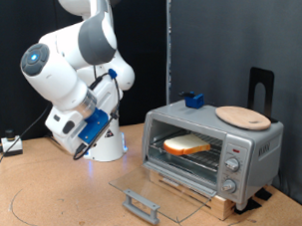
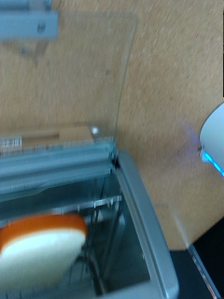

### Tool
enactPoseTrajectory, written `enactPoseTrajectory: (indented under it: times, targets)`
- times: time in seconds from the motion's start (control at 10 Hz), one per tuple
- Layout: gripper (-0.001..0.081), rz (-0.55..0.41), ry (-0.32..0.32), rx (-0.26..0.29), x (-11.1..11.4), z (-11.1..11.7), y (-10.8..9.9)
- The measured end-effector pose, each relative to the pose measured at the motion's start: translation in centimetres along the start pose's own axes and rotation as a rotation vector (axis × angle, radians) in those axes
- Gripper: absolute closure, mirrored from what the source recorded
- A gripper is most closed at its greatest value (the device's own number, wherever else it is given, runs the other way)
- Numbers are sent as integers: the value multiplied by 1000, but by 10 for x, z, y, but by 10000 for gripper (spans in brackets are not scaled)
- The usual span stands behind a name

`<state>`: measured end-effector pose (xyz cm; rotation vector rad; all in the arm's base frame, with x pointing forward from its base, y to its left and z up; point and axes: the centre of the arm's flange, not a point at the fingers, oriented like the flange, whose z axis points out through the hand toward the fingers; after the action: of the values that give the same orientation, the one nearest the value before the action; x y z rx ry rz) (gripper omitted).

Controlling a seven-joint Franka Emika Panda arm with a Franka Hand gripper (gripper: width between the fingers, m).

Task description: Make a piece of toast with the oven

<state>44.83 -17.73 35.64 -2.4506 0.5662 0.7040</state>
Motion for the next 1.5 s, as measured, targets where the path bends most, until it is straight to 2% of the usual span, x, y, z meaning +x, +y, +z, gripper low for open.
enactPoseTrajectory:
  times: [0.2,0.3,0.4,0.5,0.6,0.8,1.0,1.2,1.3,1.5]
  targets:
    - [-1,-60,-159,150,-19,3,-1]
    - [-1,-81,-208,193,-27,3,5]
    - [-1,-110,-213,217,-29,4,12]
    - [-1,-138,-205,231,-28,9,20]
    - [-1,-175,-167,243,-22,18,27]
    - [-1,-169,-102,249,-14,35,37]
    - [-1,-191,-133,266,-16,38,36]
    - [-1,-250,-113,331,-3,51,40]
    - [-1,-252,-94,335,7,62,47]
    - [-1,-232,-83,307,26,86,61]
